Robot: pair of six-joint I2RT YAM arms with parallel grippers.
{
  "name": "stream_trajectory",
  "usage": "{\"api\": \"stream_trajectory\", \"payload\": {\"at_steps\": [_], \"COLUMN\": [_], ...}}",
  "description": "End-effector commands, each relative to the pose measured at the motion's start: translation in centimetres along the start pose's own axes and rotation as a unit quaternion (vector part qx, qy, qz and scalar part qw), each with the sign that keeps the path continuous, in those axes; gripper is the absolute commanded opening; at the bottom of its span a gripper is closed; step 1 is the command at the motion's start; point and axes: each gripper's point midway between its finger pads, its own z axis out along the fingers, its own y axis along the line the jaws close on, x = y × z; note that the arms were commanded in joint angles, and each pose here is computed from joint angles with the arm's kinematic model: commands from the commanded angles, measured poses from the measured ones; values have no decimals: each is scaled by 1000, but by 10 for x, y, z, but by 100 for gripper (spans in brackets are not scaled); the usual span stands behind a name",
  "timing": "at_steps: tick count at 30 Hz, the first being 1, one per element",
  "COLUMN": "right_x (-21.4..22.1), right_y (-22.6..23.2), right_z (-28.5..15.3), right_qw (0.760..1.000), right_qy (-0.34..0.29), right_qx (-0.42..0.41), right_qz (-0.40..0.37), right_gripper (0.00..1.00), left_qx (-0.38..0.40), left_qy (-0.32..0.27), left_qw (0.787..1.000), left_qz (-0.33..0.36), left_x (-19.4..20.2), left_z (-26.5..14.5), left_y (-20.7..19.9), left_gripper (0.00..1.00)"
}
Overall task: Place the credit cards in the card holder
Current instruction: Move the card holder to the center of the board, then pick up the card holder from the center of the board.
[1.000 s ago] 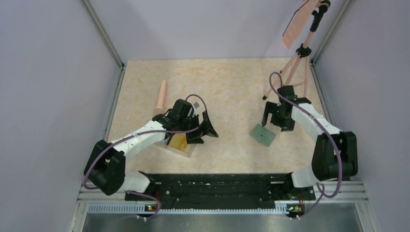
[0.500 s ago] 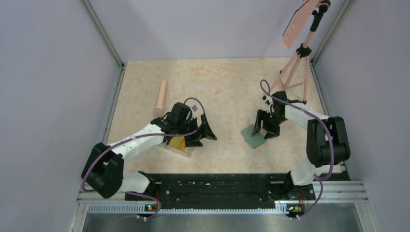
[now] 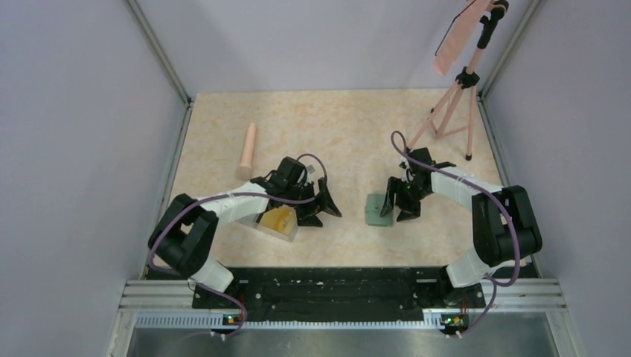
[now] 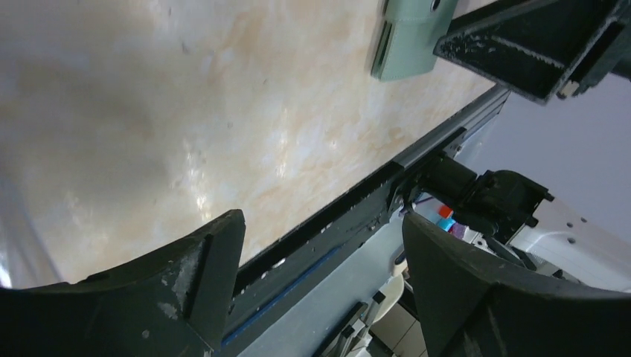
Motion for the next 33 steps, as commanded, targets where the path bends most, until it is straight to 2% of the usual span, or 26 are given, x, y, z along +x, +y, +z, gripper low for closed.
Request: {"api": "stream_trajectory", "payload": {"at_steps": [1, 5, 12, 18, 22, 25, 29, 31, 33], "right_x": [-28, -36, -35, -23, -21, -22, -27, -28, -28], "right_y": [-4, -7, 7, 27, 42, 53, 61, 63, 64], "right_z": [-9, -8, 2, 10, 6, -1, -10, -15, -22], "right_qw": [998, 997, 994, 982, 971, 962, 954, 954, 956], "right_qy": [-60, -68, -58, -45, -45, -53, -71, -76, -80], "right_qx": [16, -11, -98, -183, -234, -267, -289, -289, -283], "right_qz": [-5, 15, 9, 24, 29, 32, 31, 28, 20], "right_gripper": [61, 60, 59, 56, 52, 43, 17, 0, 0], "left_qx": [26, 34, 11, 1, 28, 33, 41, 40, 30], "left_qy": [-6, 12, 41, 50, 66, 72, 73, 67, 55], "left_qw": [1000, 999, 998, 998, 996, 996, 995, 995, 995], "left_qz": [16, 27, 43, 42, 43, 45, 54, 64, 83], "left_x": [-24, -32, -31, -31, -26, -23, -21, -21, -24], "left_z": [24, 56, 109, 132, 138, 137, 131, 123, 112], "left_y": [-22, -35, -38, -38, -46, -46, -52, -57, -62], "left_gripper": [81, 72, 66, 61, 49, 38, 23, 23, 28]}}
